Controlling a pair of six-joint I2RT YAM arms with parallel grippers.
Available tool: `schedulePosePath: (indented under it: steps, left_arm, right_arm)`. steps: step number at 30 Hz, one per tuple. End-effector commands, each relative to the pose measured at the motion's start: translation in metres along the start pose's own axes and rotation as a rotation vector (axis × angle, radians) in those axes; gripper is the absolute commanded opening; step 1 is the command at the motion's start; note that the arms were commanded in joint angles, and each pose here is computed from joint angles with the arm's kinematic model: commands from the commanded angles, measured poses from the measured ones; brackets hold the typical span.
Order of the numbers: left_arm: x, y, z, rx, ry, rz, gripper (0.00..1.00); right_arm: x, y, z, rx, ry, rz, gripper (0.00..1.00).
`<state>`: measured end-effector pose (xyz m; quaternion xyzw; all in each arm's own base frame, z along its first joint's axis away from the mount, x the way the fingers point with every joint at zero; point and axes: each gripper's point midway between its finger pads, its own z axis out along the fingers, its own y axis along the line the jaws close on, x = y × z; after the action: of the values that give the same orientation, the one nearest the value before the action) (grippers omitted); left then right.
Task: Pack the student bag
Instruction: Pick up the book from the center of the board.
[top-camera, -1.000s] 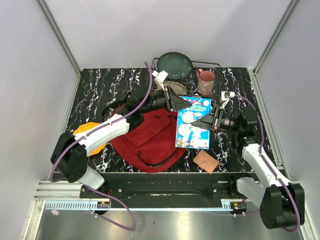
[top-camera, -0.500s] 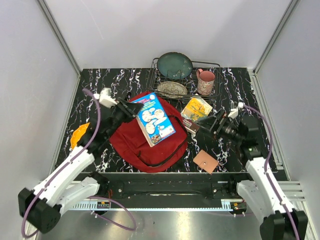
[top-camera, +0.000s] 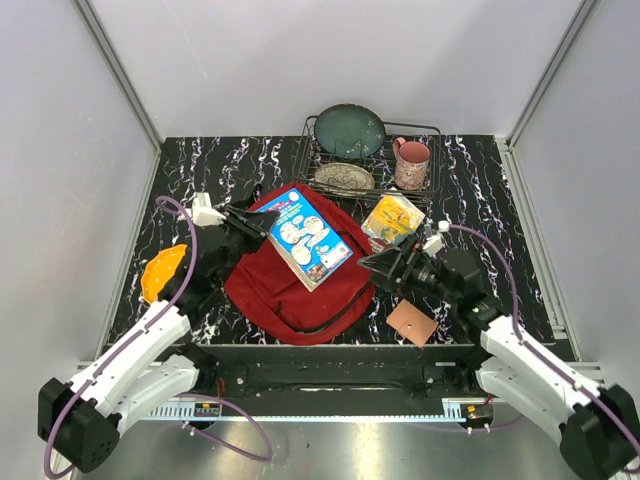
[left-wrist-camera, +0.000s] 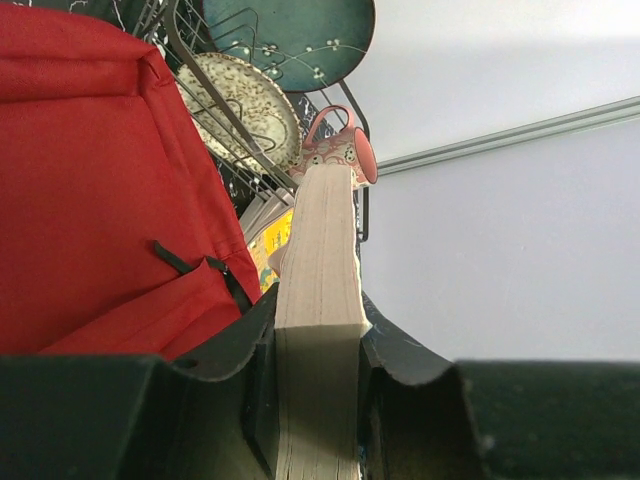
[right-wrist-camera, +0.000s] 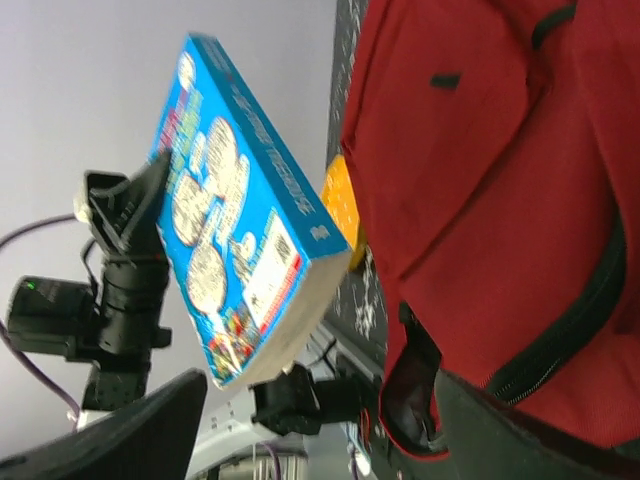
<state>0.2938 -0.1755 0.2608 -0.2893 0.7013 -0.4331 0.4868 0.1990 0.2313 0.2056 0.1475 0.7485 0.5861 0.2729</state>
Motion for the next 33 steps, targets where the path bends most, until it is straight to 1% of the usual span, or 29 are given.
schedulePosePath:
  steps: [1, 3, 4, 6, 7, 12, 13, 14, 15, 17, 18, 20, 22, 25, 27, 28, 29, 30, 31, 32, 33]
  left_arm:
    - [-0.021, -0.050, -0.006, 0.189, -0.070, -0.122, 0.00]
    - [-0.020, -0.048, -0.007, 0.187, -0.071, -0.134, 0.00]
    - [-0.020, -0.047, -0.007, 0.186, -0.070, -0.135, 0.00]
    - [-0.019, -0.047, -0.008, 0.189, -0.069, -0.145, 0.00]
    - [-0.018, -0.044, -0.007, 0.185, -0.067, -0.146, 0.00]
    - [-0.015, -0.046, -0.007, 0.210, -0.057, -0.160, 0.00]
    - [-0.015, -0.046, -0.007, 0.212, -0.056, -0.163, 0.00]
    - [-0.015, -0.047, -0.007, 0.218, -0.055, -0.162, 0.00]
    - [-0.014, -0.048, -0.007, 0.218, -0.051, -0.160, 0.00]
    - [-0.013, -0.050, -0.007, 0.223, -0.047, -0.149, 0.00]
    - [-0.012, -0.051, -0.007, 0.227, -0.041, -0.148, 0.00]
    - [-0.011, -0.050, -0.006, 0.227, -0.036, -0.148, 0.00]
    - [-0.010, -0.050, -0.006, 0.231, -0.030, -0.152, 0.00]
    - [-0.006, -0.050, -0.007, 0.236, -0.013, -0.156, 0.00]
    - [-0.003, -0.047, -0.007, 0.236, -0.005, -0.159, 0.00]
    - [-0.003, -0.047, -0.008, 0.238, -0.005, -0.164, 0.00]
    - [-0.003, -0.046, -0.009, 0.238, -0.003, -0.165, 0.00]
    - [-0.002, -0.044, -0.008, 0.234, -0.001, -0.166, 0.00]
    - [-0.001, -0.044, -0.009, 0.236, 0.000, -0.168, 0.00]
    - [-0.001, -0.045, -0.009, 0.238, 0.002, -0.169, 0.00]
    - [-0.001, -0.044, -0.008, 0.238, 0.003, -0.170, 0.00]
  right_arm:
    - [0.002, 0.035, 0.022, -0.110, -0.035, -0.030, 1.00]
    - [0.008, 0.033, 0.030, -0.107, -0.032, -0.022, 1.00]
    - [0.014, 0.043, 0.032, -0.147, -0.023, -0.032, 1.00]
    - [0.016, 0.044, 0.040, -0.155, -0.024, -0.035, 1.00]
    - [0.017, 0.052, 0.041, -0.187, -0.023, -0.045, 1.00]
    - [0.022, 0.051, 0.062, -0.172, -0.003, -0.023, 1.00]
    - [0.021, 0.055, 0.063, -0.196, -0.007, -0.022, 0.97]
    - [0.022, 0.051, 0.068, -0.188, -0.001, -0.012, 0.93]
    - [0.024, 0.051, 0.070, -0.193, 0.002, -0.010, 0.86]
    - [0.027, 0.054, 0.075, -0.221, 0.010, -0.007, 0.82]
    - [0.028, 0.058, 0.075, -0.246, 0.013, -0.013, 0.77]
    - [0.029, 0.056, 0.080, -0.241, 0.022, -0.004, 0.71]
    - [0.028, 0.061, 0.081, -0.272, 0.017, -0.013, 0.64]
    - [0.024, 0.066, 0.081, -0.294, -0.005, -0.031, 0.59]
    - [0.022, 0.068, 0.080, -0.296, -0.014, -0.036, 0.50]
    - [0.023, 0.070, 0.079, -0.303, -0.014, -0.043, 0.47]
    - [0.021, 0.072, 0.079, -0.307, -0.017, -0.046, 0.47]
    - [0.022, 0.075, 0.078, -0.319, -0.013, -0.050, 0.44]
    - [0.022, 0.077, 0.078, -0.327, -0.010, -0.054, 0.36]
    - [0.024, 0.080, 0.078, -0.341, -0.003, -0.059, 0.38]
    - [0.027, 0.091, 0.074, -0.396, 0.017, -0.079, 0.48]
